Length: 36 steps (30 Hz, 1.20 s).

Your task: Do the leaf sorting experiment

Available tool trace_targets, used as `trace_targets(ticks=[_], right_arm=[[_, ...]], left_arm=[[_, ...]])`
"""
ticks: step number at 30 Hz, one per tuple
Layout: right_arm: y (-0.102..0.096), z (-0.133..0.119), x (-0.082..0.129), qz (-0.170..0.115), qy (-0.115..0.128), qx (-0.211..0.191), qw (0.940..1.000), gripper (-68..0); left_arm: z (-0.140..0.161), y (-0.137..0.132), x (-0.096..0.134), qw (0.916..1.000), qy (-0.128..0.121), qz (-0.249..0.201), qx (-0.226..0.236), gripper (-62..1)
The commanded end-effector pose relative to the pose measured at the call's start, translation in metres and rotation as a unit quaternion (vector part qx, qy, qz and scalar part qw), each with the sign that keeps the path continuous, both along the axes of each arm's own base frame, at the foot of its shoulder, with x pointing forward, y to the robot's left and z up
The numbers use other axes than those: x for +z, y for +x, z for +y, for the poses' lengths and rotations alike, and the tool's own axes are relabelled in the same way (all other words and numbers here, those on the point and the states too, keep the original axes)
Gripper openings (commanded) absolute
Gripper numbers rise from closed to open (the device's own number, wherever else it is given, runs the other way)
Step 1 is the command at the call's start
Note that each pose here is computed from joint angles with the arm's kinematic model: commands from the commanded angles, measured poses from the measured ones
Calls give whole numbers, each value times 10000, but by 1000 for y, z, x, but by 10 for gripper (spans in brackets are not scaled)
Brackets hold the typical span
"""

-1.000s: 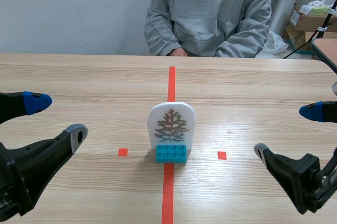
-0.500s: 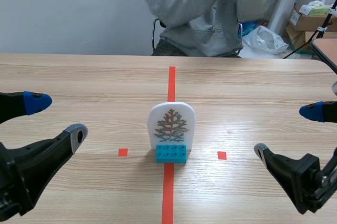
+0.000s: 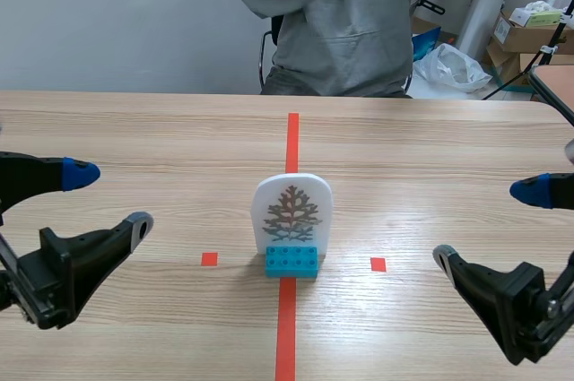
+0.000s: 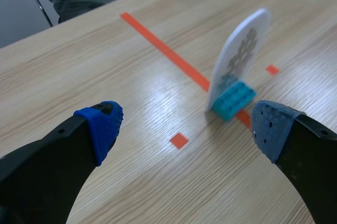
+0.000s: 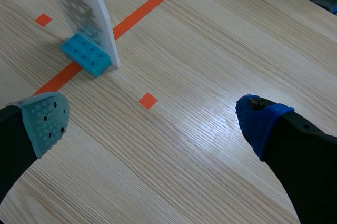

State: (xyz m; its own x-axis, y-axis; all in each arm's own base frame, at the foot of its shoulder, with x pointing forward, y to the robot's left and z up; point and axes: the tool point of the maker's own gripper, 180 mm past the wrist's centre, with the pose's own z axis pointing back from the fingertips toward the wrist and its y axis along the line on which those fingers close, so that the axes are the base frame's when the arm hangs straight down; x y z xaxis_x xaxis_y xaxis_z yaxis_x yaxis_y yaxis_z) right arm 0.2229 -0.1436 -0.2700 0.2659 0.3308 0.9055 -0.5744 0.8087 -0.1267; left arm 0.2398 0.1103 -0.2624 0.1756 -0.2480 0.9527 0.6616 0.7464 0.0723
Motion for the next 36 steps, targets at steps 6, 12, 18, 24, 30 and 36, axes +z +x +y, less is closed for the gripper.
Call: trace_targets(ticks=[6,12,18,24,30,36], right_arm=[[5,-2,7,-136,41,-29,9999,4],[5,-2,7,-136,40,-29,9999,4],[5,-2,7,-136,40,-29,9999,4],[5,-2,7,-137,42,-30,9999,4],[5,-2,7,-136,41,-30,9999,4],[5,-2,7,-136,41,-30,9999,4]], left_arm=[[-15,11,-9,9974,376,-80,-603,-86],[-21,24,-29,9953,564,2,-791,-86],[-28,40,-47,9934,609,87,-968,-86],[-49,47,-60,9904,500,211,-1269,-86],[-82,46,-71,9859,304,329,-1612,-87],[-106,51,-81,9834,208,392,-1759,-89]])
